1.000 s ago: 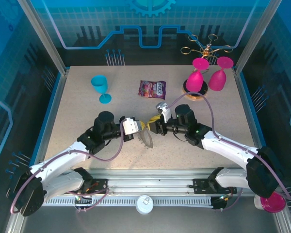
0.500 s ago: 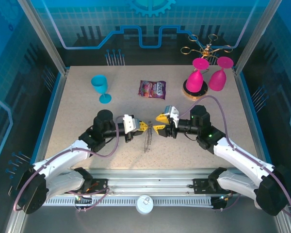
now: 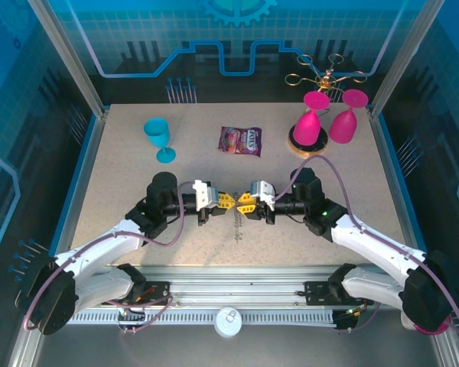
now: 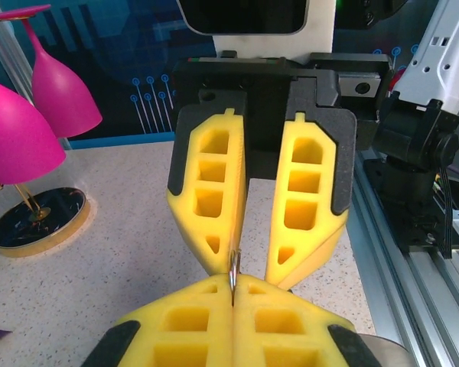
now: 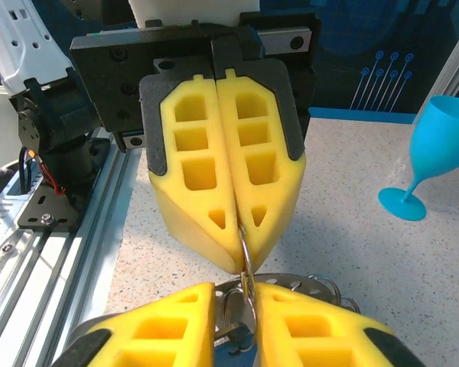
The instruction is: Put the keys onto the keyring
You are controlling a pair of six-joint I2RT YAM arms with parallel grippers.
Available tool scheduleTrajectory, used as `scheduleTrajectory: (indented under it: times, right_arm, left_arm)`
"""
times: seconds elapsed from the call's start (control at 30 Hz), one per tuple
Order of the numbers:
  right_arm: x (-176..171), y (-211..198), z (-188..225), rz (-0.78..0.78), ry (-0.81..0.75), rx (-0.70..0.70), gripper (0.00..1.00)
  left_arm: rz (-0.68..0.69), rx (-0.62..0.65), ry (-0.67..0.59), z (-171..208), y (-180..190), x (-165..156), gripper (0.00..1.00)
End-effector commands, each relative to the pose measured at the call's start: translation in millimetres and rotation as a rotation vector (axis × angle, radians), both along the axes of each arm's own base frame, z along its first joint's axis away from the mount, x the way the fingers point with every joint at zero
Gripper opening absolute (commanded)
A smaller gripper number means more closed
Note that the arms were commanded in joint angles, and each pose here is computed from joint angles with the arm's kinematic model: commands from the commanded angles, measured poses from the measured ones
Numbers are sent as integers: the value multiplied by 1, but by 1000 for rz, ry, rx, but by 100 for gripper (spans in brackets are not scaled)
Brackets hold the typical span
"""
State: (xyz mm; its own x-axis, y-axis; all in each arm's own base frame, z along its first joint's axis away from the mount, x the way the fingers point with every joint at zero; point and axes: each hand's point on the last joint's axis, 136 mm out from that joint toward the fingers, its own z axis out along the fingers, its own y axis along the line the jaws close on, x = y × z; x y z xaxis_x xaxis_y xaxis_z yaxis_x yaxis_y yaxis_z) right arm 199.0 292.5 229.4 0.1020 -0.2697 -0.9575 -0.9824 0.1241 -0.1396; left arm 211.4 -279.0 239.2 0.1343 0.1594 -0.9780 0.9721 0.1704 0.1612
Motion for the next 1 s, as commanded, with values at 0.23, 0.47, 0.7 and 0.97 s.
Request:
scheduleTrajectory:
  times: [0.23, 0.47, 0.7, 0.97]
  right_arm:
    - [-1, 5, 13, 8, -51, 10, 0]
    - [-8, 2, -9, 11, -33, -269, 0]
    - [-10, 16, 12, 33, -95, -303, 0]
    - [1, 18, 32, -59, -60, -84, 26]
  left_arm:
    - [-3, -15, -15, 7, 0, 1, 9]
    - [24, 236, 3, -12, 2, 6, 25]
    - [-26, 319, 6, -15, 6, -2, 14]
    - [-30, 236, -72, -7, 4, -7, 0]
